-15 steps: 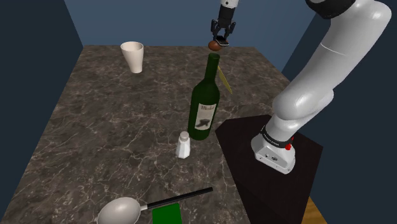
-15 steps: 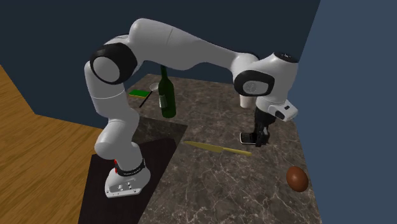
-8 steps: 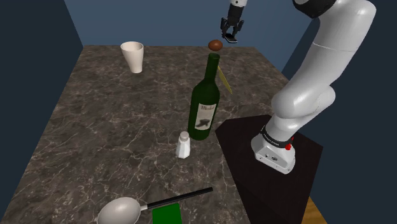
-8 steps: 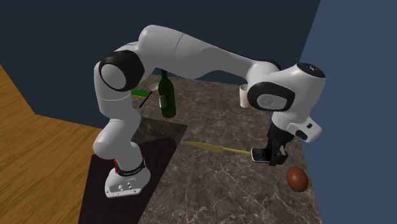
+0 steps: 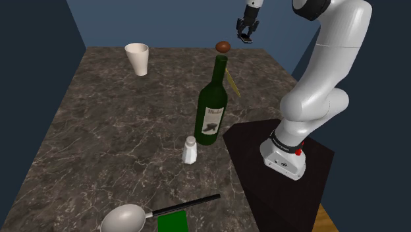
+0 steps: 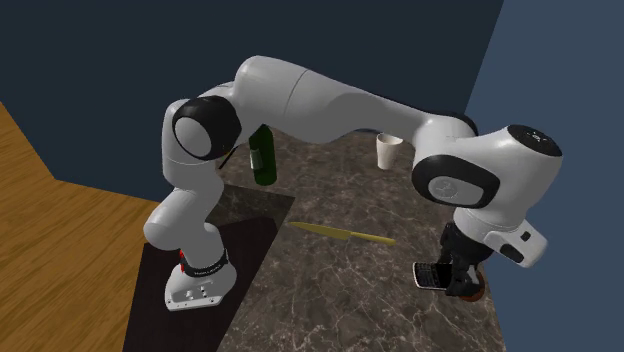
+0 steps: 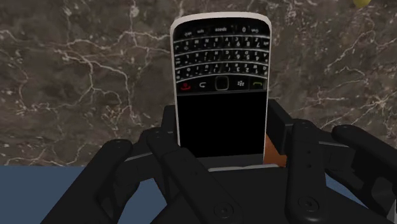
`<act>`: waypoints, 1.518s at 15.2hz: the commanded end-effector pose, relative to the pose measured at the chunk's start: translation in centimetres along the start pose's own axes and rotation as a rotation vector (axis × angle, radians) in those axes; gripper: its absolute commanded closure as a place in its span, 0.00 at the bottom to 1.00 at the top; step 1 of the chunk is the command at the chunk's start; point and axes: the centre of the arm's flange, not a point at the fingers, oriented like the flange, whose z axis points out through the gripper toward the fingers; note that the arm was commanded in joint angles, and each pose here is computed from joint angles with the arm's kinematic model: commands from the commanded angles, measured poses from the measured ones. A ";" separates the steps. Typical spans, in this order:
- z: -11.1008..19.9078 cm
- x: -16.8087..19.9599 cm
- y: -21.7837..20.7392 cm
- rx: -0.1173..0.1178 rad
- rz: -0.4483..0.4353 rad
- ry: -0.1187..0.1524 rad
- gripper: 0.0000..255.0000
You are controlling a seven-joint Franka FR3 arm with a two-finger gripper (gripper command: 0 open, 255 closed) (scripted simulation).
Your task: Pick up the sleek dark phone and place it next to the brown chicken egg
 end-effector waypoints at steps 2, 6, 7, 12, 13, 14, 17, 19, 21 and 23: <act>1.5 0.0 0.3 0.000 -0.001 0.001 1.00; 3.7 0.1 0.4 0.000 -0.001 0.001 1.00; 4.2 0.1 0.4 0.000 -0.001 0.001 1.00; 6.8 0.2 0.6 0.000 -0.001 0.001 1.00; 7.3 0.2 0.6 0.000 -0.001 0.001 1.00; 7.9 0.2 0.6 0.000 -0.001 0.001 1.00; 9.4 0.2 0.7 0.000 -0.001 0.001 1.00; 10.5 0.3 0.8 0.000 -0.001 0.001 1.00; 11.6 0.3 0.9 0.000 -0.001 0.001 1.00; 12.3 0.3 0.9 0.000 -0.001 0.001 1.00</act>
